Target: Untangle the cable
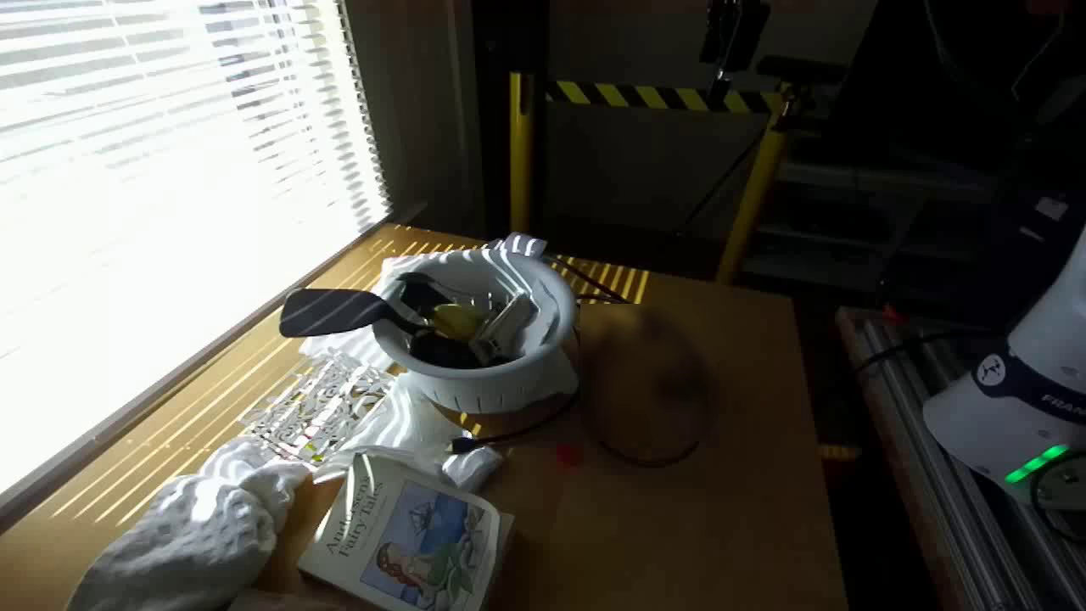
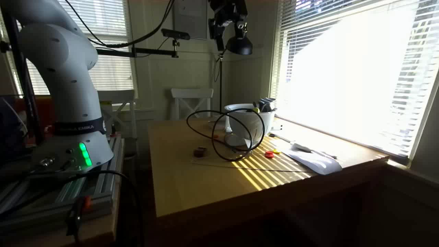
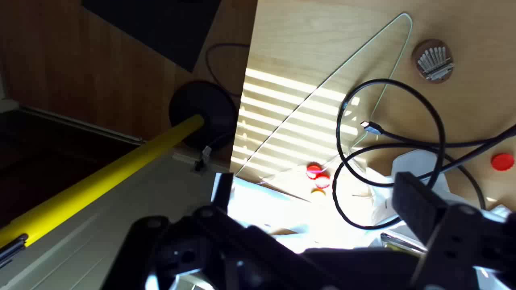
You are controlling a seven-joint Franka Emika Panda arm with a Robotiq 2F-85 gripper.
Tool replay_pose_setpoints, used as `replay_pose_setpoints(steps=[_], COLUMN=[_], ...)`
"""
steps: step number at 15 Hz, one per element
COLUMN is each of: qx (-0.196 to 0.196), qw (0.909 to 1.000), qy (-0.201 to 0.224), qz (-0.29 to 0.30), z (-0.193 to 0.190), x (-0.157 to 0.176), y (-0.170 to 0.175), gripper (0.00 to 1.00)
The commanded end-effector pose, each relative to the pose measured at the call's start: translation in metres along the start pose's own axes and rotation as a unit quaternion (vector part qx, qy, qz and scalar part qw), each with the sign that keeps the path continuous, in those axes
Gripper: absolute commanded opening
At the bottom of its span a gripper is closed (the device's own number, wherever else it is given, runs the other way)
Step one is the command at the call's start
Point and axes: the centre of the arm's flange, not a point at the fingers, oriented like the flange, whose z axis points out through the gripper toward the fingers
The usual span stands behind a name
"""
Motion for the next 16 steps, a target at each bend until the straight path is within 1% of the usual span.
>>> replay_pose_setpoints(steps=[1,2,3,4,5,6,8,11,13,15,16], qx=[0.000,0.000,-0.001,0.026,0.038,0.047,0.059,0.071,0.081,0.101,0.086], qw=[1.0000,1.0000,0.9999,0.9979,0.9961,0.9931,0.9849,0.9663,0.9503,0.9321,0.9478], qy=[0.000,0.000,-0.003,-0.005,-0.010,-0.011,-0.028,-0.044,-0.049,-0.047,-0.050], qz=[0.000,0.000,-0.015,-0.059,-0.079,-0.107,-0.160,-0.243,-0.297,-0.345,-0.303], z=[0.000,0.000,0.004,0.014,0.021,0.033,0.056,0.091,0.117,0.145,0.118], x=[0.000,0.000,0.000,0.001,0.002,0.002,-0.001,-0.008,-0.011,-0.006,-0.014], y=[0.000,0.000,-0.008,-0.020,-0.028,-0.039,-0.056,-0.061,-0.062,-0.062,-0.065], gripper=[1.00,1.00,1.00,1.00,1.00,1.00,1.00,1.00,1.00,1.00,1.00])
